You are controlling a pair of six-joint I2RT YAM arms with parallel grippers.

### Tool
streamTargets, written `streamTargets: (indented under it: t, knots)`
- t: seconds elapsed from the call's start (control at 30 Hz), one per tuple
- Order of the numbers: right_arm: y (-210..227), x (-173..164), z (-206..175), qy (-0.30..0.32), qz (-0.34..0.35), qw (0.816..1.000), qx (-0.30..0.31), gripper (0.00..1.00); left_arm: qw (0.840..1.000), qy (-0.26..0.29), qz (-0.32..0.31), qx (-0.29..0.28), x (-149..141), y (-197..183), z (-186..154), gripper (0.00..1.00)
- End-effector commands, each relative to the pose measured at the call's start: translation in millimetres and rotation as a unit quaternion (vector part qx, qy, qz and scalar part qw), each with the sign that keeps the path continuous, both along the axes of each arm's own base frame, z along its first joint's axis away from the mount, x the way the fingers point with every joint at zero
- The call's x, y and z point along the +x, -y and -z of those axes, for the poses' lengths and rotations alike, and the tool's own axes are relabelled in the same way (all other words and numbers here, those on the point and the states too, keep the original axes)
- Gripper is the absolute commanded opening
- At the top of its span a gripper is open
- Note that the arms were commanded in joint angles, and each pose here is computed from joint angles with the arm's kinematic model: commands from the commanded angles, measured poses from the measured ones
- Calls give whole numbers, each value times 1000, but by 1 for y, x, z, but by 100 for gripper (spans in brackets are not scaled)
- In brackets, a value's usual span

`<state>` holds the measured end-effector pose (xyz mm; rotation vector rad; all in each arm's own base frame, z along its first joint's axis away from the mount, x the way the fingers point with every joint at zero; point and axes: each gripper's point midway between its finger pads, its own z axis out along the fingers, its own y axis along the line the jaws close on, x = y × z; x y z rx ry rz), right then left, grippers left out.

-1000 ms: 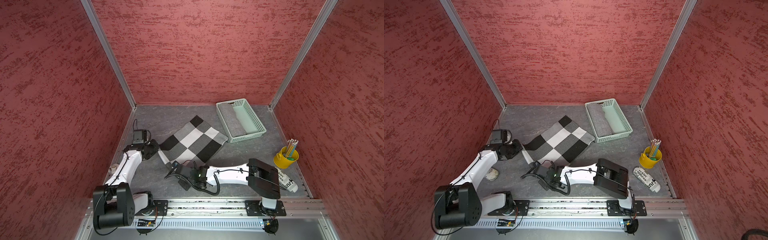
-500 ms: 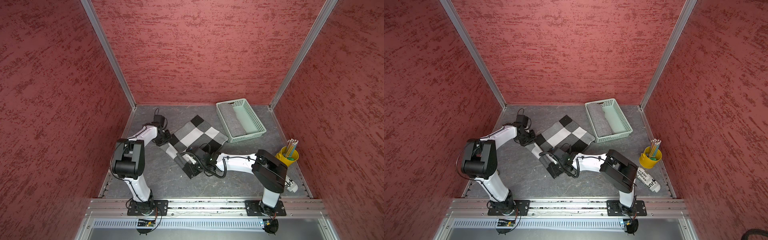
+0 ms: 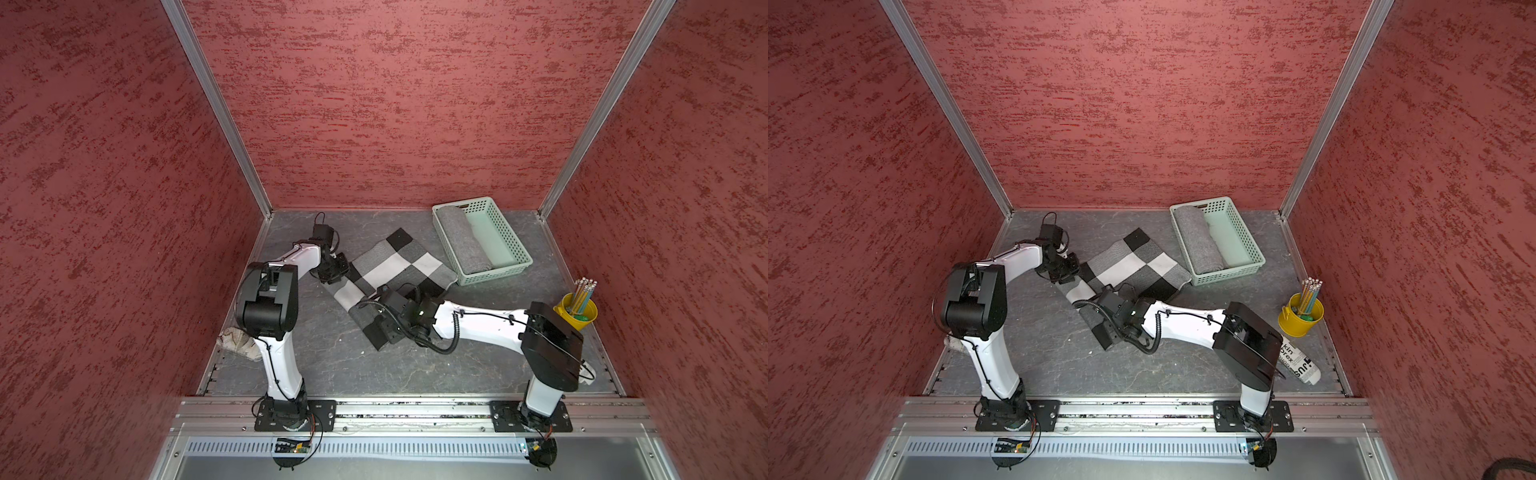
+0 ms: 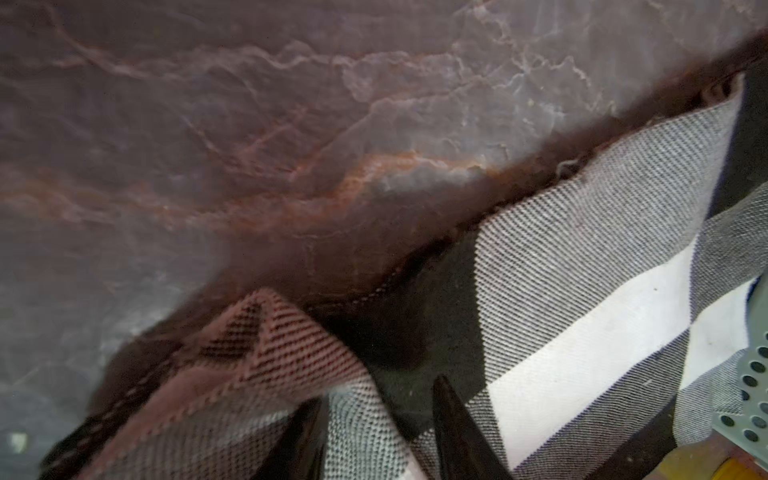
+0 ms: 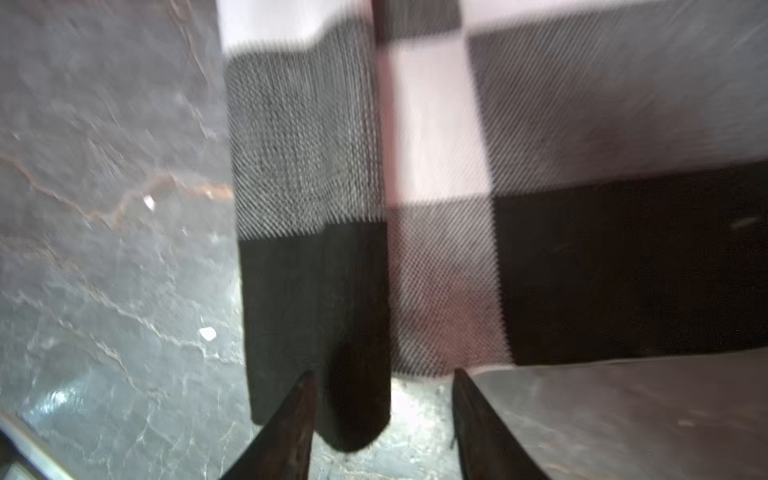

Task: Roll up the scarf and place it into the basket
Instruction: Roll the scarf at the center of the board.

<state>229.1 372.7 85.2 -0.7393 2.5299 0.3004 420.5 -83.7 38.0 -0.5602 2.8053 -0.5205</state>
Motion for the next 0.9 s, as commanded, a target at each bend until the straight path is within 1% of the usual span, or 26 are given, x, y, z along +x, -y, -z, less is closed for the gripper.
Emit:
streamTargets:
  t: [0.0,0.03,0.07,0.17,0.27,0.37,0.43,0.5,0.6,0.67,0.73,0.8,0.87]
  knots:
    - [2,7,-20,75,8,996,-49,55,999,30,13,-14,-1,5,-28,56]
    - [-6,5,-20,84,-1,995,-55,55,999,42,12,-16,-1,4,-38,61]
    - [-14,2,-19,92,-13,994,-59,55,998,52,10,-19,-2,2,-47,63]
    - [-39,-7,-10,108,-52,989,-81,55,997,80,-10,-21,-9,-12,-71,63]
    - [-51,-13,6,108,-77,986,-103,55,995,92,-46,-18,-24,-35,-78,61]
    - [-47,-14,23,105,-84,984,-118,56,993,84,-76,-42,-40,-50,-65,58]
    - [-42,-16,33,102,-88,983,-127,59,993,69,-77,-60,-48,-47,-50,57]
    - [-36,-19,44,96,-92,982,-137,62,994,55,-75,-65,-53,-41,-36,57]
    - [-29,-23,61,86,-100,980,-151,64,993,42,-77,-79,-52,-31,-18,57]
    - [-25,-27,70,77,-103,979,-156,64,993,32,-74,-83,-50,-25,-5,56]
    - [-23,-31,76,67,-105,981,-152,62,994,18,-75,-84,-48,-19,9,56]
    - [-22,-33,78,61,-103,982,-147,59,993,5,-77,-86,-49,-16,21,52]
    - [-22,-34,80,57,-103,983,-141,52,993,-2,-85,-84,-52,-15,31,38]
